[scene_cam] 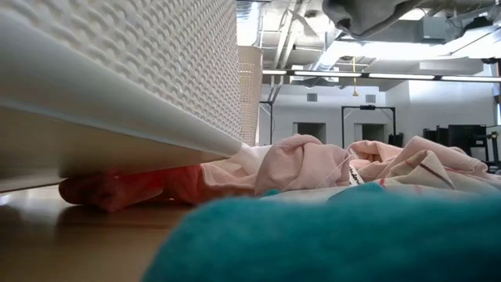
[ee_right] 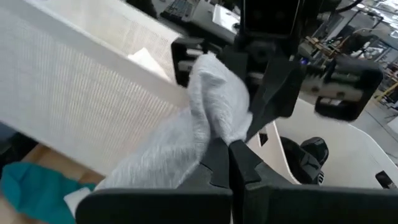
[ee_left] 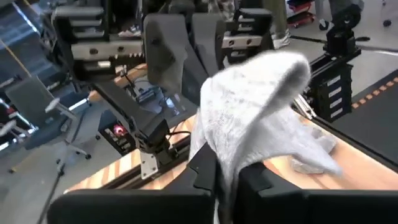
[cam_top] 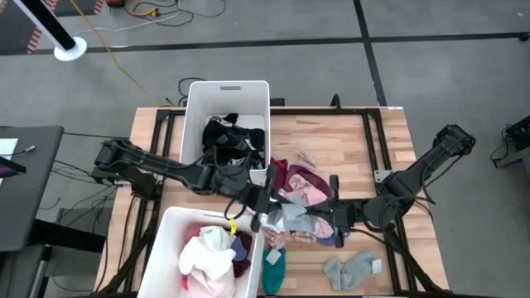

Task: Sort clothes
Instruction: Put the gray underwear into the top white laundry bin

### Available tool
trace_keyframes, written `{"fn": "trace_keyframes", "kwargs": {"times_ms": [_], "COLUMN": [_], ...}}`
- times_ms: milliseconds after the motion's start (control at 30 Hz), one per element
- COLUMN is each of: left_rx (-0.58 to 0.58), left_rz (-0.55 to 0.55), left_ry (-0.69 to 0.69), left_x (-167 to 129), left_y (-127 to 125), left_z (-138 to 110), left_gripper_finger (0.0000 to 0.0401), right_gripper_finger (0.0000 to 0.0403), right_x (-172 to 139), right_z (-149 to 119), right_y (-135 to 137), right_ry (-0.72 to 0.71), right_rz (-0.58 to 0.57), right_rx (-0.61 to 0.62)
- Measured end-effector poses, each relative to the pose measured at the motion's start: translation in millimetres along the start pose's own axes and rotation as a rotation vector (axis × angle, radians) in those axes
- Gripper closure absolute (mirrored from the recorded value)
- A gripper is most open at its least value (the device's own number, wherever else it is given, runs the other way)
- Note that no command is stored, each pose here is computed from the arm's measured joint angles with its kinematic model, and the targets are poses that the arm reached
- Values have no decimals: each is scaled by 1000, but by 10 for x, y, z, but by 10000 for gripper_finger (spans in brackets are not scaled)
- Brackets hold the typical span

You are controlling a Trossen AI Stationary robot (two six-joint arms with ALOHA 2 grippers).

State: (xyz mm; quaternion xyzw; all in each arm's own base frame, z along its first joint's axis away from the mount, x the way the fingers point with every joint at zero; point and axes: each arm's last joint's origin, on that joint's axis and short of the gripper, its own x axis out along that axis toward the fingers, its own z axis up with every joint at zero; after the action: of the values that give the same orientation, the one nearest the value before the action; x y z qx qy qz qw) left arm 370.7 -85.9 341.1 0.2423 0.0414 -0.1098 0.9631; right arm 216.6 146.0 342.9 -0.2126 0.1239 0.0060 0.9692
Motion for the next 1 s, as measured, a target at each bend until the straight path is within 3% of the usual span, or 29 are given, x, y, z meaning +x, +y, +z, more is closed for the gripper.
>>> {"fn": "trace_keyframes", "kwargs": {"times_ms": [200,467,633,833,1000], "left_rx": [82,165,240,268,215], "left_rz": [55,135,263,401,477], "left_ry": [108,291,448,616,751], "left_x": [-100,-257,-417,-657,-887], "left_y": [90,287,478,790,1096], "left_z": [155,448,609,730,698], "left_gripper_finger": [395,397,398,398,398], "right_gripper_finger": [378,247,180,171,183], "right_x": [-20,-27,-42,-80,-165], "right_z": [-65,-158,-232,-360,-440], "right_y": [19,12,15,21,78], "right_ry": [65,145,203,303,367], "right_rz": [-41,-86,-104,-117,-113], "right_rx": [22,37,73,148,198]}}
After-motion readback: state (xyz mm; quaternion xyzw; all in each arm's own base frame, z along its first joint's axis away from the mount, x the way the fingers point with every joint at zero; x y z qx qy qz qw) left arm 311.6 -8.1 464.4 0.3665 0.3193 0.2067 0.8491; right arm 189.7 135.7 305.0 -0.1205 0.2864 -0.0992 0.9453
